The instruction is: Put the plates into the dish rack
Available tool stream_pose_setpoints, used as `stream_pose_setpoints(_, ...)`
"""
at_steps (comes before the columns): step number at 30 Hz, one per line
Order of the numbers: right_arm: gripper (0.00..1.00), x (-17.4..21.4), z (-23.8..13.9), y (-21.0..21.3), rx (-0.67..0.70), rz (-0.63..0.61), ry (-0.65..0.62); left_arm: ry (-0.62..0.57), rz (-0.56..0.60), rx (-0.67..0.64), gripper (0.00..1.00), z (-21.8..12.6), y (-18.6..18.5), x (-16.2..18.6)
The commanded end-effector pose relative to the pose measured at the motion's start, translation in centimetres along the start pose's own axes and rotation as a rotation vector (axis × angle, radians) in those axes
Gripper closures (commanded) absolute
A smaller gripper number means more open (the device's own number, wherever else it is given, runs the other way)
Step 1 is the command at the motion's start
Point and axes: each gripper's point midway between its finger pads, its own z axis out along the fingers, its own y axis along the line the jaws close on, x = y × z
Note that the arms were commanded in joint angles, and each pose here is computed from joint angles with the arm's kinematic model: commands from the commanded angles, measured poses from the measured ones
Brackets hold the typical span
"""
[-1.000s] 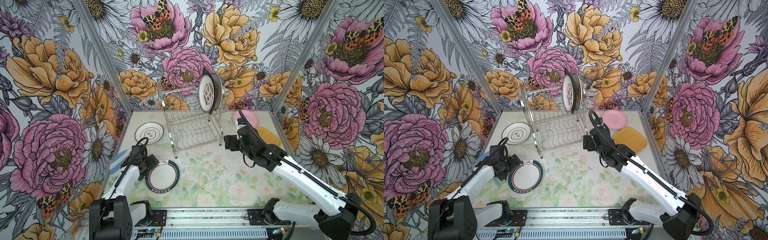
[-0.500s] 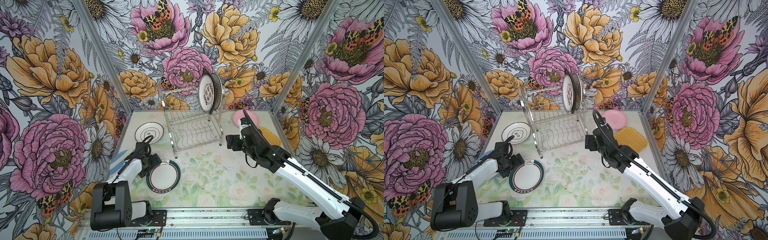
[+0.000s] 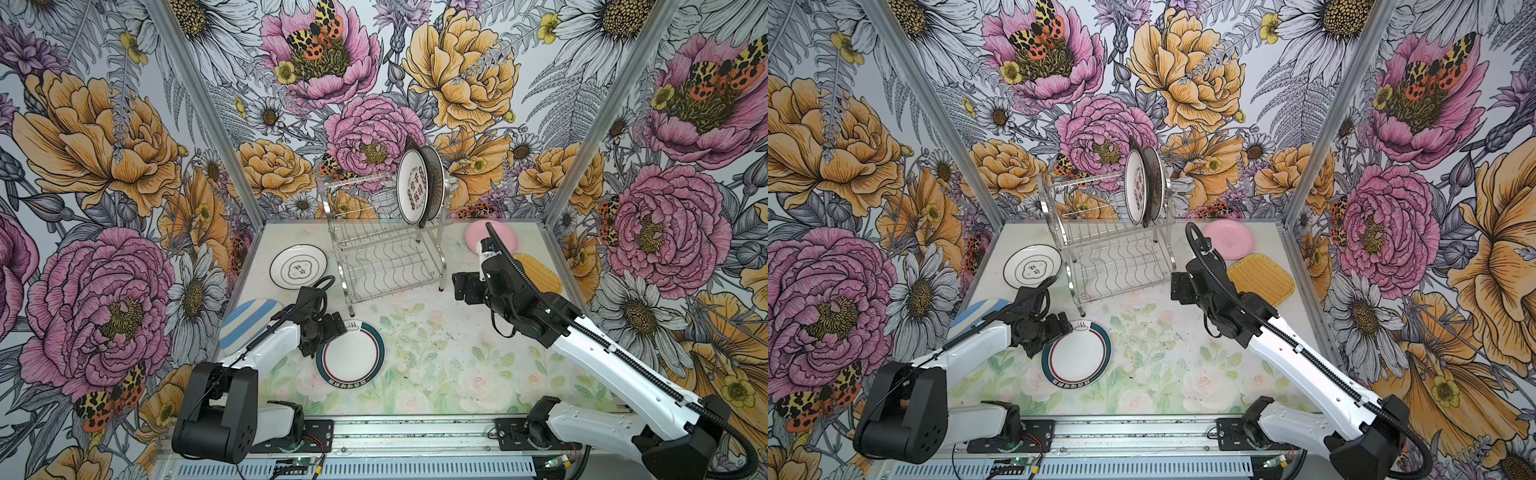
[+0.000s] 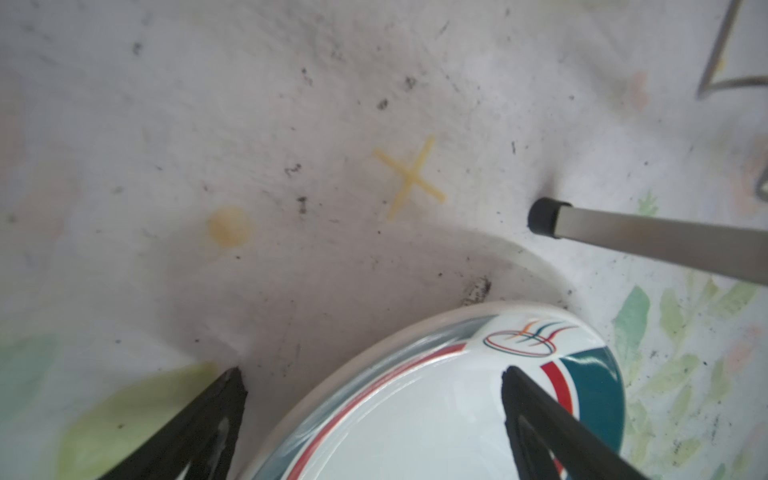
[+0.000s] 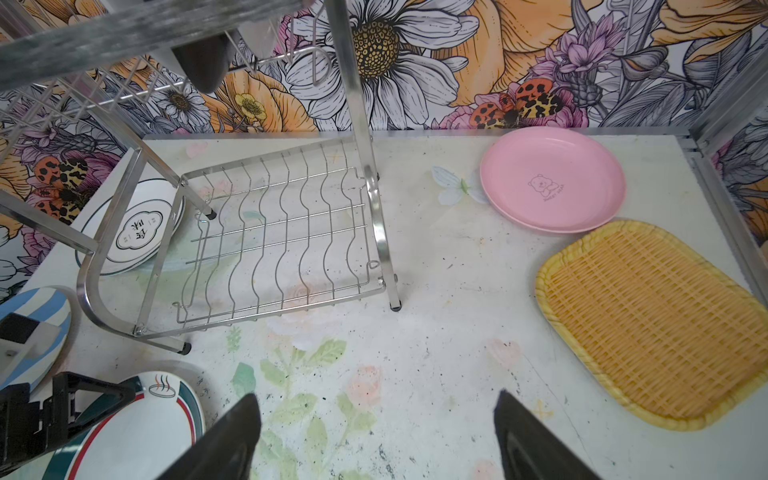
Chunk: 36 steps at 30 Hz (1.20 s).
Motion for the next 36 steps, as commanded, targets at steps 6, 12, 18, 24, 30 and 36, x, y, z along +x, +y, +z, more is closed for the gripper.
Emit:
stream_pose_setpoints(6, 0.12, 0.2, -0.3, -0.2, -0.012, 0.027, -0.002, 0.034, 0.004, 0.151, 0.04, 0.9, -6.3, 2.8)
stream_pose_setpoints(12, 0.12, 0.7, -0.1, 0.0, -0.020, 0.029, 0.013, 0.083, 0.060, 0.198, 0.04, 1.5, -9.2, 4.7)
stream_pose_setpoints(18, 0.11, 1.2, -0.1, -0.1, -0.023, 0.035, 0.022, 0.089, 0.070, 0.194, 0.05, 0.8, -6.7, 5.1)
stream_pose_setpoints(24, 0.11, 1.5, 0.2, -0.1, -0.028, 0.035, 0.035, 0.102, 0.073, 0.204, 0.15, 0.0, -4.4, 6.8)
stream_pose_setpoints(30, 0.11, 1.9, 0.4, -0.1, -0.035, 0.037, 0.049, 0.098, 0.049, 0.247, 0.32, -0.8, -3.3, 8.2)
stream_pose_setpoints(36, 0.11, 2.2, 0.6, -0.2, -0.040, 0.043, 0.059, 0.127, 0.030, 0.255, 0.50, -0.4, -2.1, 9.8)
